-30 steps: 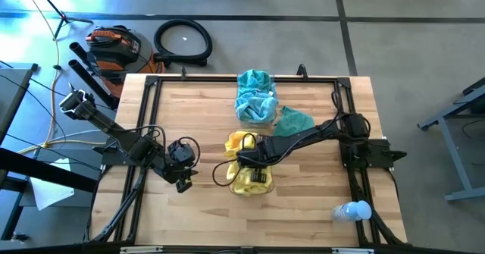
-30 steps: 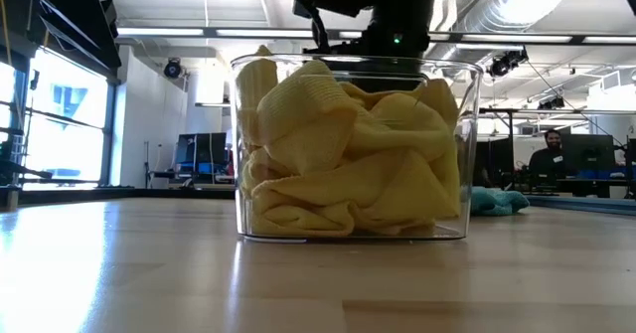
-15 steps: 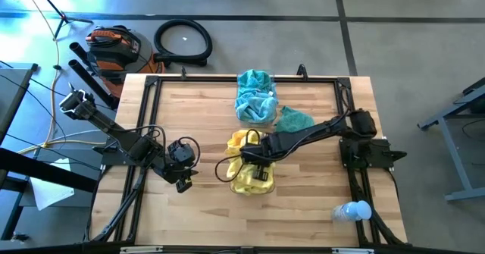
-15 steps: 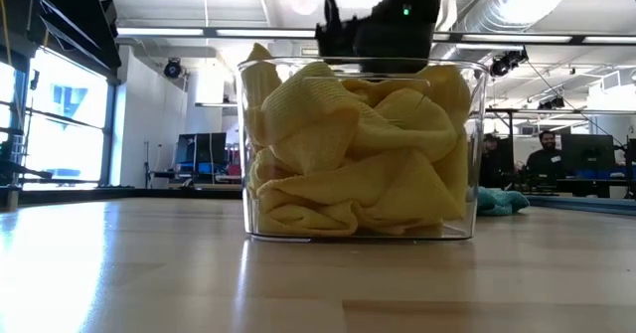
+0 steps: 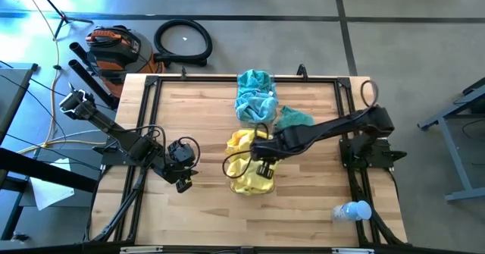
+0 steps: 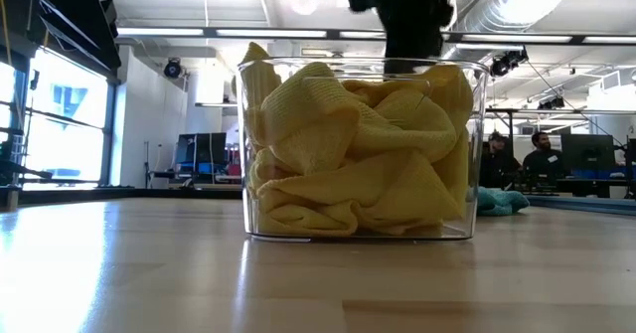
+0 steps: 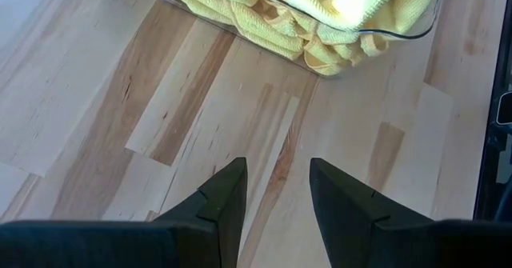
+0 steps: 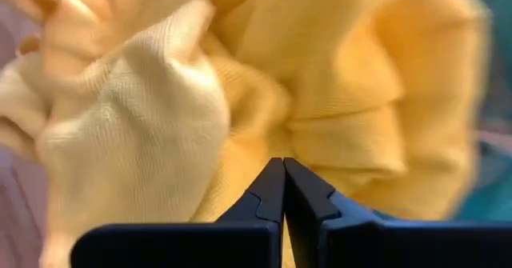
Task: Sort microfiber towel by color & place in baskets
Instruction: Put the blue towel into the top transparent bin
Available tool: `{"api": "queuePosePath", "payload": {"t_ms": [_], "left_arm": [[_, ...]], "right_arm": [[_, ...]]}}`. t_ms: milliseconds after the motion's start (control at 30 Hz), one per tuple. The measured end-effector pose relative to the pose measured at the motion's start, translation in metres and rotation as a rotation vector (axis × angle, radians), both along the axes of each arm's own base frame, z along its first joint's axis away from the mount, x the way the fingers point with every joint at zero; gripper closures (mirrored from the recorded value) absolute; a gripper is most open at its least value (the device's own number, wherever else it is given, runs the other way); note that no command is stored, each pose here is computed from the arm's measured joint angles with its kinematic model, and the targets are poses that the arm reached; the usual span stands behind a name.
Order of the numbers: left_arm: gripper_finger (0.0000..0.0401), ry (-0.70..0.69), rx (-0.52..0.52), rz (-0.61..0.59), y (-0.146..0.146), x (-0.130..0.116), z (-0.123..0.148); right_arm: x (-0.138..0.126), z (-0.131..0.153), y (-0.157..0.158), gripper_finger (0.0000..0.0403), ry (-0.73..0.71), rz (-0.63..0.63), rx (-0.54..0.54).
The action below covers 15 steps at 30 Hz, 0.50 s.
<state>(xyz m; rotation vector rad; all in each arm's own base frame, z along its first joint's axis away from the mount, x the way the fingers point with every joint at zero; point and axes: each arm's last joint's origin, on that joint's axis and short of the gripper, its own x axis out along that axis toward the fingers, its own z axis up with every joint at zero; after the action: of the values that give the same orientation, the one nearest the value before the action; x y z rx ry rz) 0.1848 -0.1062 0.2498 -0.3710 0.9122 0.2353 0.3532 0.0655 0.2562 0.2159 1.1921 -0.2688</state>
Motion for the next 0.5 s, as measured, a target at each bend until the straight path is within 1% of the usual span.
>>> {"api": "queuePosePath", "payload": {"t_ms": [100, 233, 300, 367, 500], "left_arm": [[0.0277, -0.001, -0.001, 0.000, 0.000, 0.000, 0.000], [0.0277, -0.002, -0.005, 0.005, 0.000, 0.000, 0.000], [0.0277, 0.000, -0.003, 0.003, 0.000, 0.000, 0.000], [0.0277, 0.000, -0.001, 0.001, 0.000, 0.000, 0.000], [0.0277, 0.000, -0.001, 0.000, 0.000, 0.000, 0.000]], "right_arm": [[-0.010, 0.018, -0.002, 0.0403, -0.057, -0.048, -0.047], [-0.027, 0.042, -0.007, 0.0403, -0.108, -0.061, -0.100], [-0.038, 0.048, -0.010, 0.0403, -0.130, -0.076, -0.130], [-0.054, 0.046, -0.016, 0.0403, -0.147, -0.095, -0.132], [-0.096, 0.028, -0.028, 0.0403, -0.209, -0.210, -0.078]]}}
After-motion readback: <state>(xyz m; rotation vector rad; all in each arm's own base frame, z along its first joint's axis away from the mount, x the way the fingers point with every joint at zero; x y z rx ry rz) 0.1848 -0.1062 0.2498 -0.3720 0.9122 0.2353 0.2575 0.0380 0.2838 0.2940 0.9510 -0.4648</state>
